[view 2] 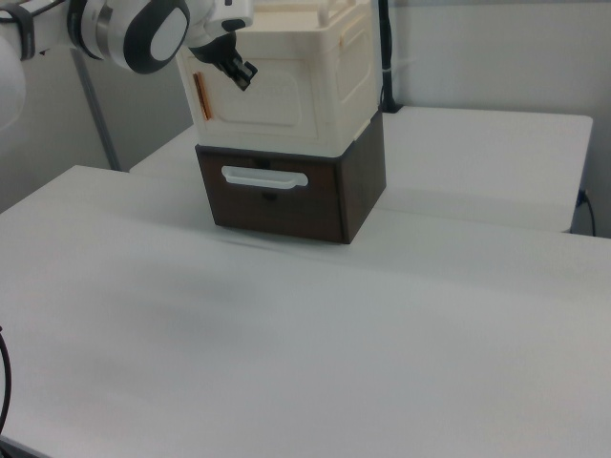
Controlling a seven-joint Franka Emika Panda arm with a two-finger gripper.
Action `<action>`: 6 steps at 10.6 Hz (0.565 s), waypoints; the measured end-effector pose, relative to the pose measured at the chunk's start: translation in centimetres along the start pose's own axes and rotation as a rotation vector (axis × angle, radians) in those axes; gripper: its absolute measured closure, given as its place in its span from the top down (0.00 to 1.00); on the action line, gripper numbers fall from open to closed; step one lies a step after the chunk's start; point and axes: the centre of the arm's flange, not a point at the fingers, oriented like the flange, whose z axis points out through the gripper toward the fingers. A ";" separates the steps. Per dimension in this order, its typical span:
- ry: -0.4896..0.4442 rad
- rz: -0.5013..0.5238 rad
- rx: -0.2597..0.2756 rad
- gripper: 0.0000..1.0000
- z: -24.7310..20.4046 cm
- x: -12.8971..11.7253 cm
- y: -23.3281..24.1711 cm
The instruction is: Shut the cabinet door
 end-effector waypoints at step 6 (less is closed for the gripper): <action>-0.267 -0.141 -0.203 0.01 2.4 -3.6 2.3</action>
